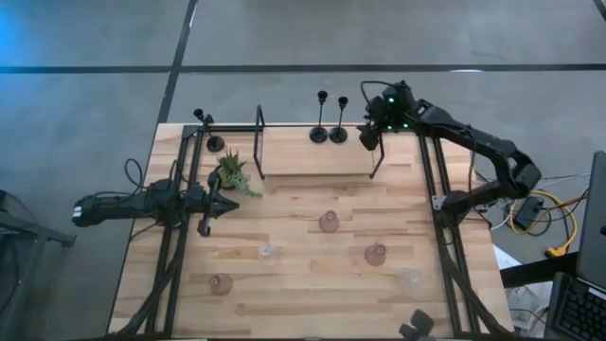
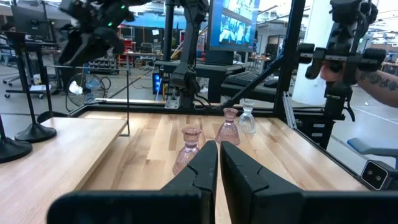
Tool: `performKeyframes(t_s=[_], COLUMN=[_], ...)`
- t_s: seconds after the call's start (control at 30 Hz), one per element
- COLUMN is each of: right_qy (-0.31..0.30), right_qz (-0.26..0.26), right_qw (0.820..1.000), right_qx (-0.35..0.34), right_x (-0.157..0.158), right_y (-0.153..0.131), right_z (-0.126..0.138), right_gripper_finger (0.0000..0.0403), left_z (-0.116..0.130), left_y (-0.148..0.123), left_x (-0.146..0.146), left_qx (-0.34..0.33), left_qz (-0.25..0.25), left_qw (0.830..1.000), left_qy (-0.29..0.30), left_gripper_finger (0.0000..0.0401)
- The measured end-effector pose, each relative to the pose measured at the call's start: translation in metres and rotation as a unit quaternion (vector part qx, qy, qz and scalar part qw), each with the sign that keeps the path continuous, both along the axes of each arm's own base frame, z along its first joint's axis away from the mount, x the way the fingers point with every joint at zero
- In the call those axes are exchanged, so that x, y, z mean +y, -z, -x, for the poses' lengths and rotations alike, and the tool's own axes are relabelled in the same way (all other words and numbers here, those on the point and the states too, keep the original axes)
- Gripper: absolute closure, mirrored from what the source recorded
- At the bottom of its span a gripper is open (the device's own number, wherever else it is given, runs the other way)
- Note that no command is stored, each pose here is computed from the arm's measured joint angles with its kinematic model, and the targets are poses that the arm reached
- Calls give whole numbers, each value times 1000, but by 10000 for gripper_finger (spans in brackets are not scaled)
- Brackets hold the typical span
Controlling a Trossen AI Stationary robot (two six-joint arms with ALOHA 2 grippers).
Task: Pick & Place candle stick holders
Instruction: Put the black candle holder on the shelf aligned with the other black candle holder
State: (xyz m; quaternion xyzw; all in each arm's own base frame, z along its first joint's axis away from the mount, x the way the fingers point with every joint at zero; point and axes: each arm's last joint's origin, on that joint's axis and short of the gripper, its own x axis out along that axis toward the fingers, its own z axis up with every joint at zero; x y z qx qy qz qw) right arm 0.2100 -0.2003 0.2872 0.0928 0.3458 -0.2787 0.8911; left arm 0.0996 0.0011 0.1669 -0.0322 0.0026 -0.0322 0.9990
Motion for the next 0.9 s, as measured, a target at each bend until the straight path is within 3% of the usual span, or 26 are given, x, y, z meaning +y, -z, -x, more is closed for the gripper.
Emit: performKeyframes(t_s=[0.4, 0.9], right_qy=[18, 4], right_qz=[-6, -32], right_qw=[1000, 999], right_qx=[-25, -33], right_x=[49, 99], right_y=[-34, 23], right_z=[49, 98], right_gripper_finger=[227, 306], left_z=[0, 0], left_y=[0, 0], left_x=[0, 0], left_qx=[0, 0], left_qz=[0, 0], left_qw=[1000, 1000], left_qy=[0, 0], left_gripper_finger=[378, 378])
